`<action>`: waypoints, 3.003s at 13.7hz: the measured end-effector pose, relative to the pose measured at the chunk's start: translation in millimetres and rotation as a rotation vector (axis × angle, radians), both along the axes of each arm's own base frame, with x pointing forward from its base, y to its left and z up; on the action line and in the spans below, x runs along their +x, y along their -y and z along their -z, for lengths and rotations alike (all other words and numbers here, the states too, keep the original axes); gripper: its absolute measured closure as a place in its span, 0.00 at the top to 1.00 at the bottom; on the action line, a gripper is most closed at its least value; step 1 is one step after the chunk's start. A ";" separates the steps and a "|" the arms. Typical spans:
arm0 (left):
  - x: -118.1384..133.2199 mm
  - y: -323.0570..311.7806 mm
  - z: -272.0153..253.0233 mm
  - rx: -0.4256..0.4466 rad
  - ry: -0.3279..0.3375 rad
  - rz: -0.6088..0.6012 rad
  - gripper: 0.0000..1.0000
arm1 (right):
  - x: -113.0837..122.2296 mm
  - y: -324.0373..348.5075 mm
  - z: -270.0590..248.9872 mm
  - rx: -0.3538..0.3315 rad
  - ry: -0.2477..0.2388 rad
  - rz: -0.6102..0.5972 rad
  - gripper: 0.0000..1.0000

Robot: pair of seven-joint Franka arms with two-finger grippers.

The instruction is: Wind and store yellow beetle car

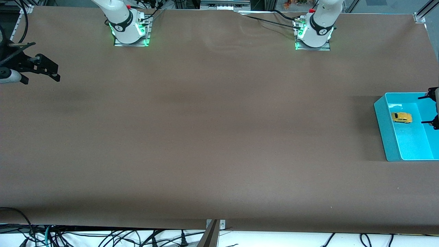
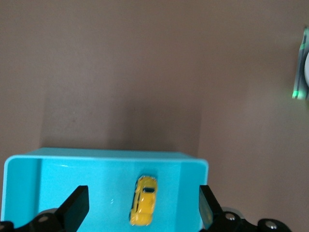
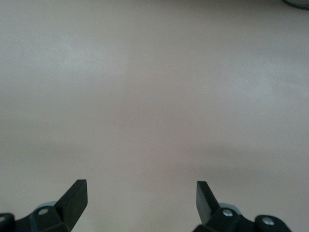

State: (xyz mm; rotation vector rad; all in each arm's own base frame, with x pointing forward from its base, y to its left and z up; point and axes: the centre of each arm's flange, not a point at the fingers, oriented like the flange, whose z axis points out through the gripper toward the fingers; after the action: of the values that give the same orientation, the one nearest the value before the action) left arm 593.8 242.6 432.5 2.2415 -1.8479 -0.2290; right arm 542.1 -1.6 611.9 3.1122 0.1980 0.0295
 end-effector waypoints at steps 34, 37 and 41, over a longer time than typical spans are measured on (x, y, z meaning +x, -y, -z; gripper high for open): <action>-60.5 260.3 -147.3 0.248 0.176 -1.367 1.00 | 1.3 5.1 2.5 0.000 -0.004 0.009 1.00; -64.0 261.0 -148.6 0.258 0.165 -1.363 1.00 | 1.2 10.9 2.5 0.001 -0.004 0.020 1.00; -68.2 260.9 -148.6 0.281 0.139 -1.358 1.00 | -2.5 10.7 5.6 0.001 -0.039 0.020 1.00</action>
State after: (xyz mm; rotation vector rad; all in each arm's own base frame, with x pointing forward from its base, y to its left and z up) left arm 525.6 -18.3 581.1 3.1476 -0.0067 -0.0677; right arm 539.6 -12.3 606.3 3.1176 0.1675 -0.0318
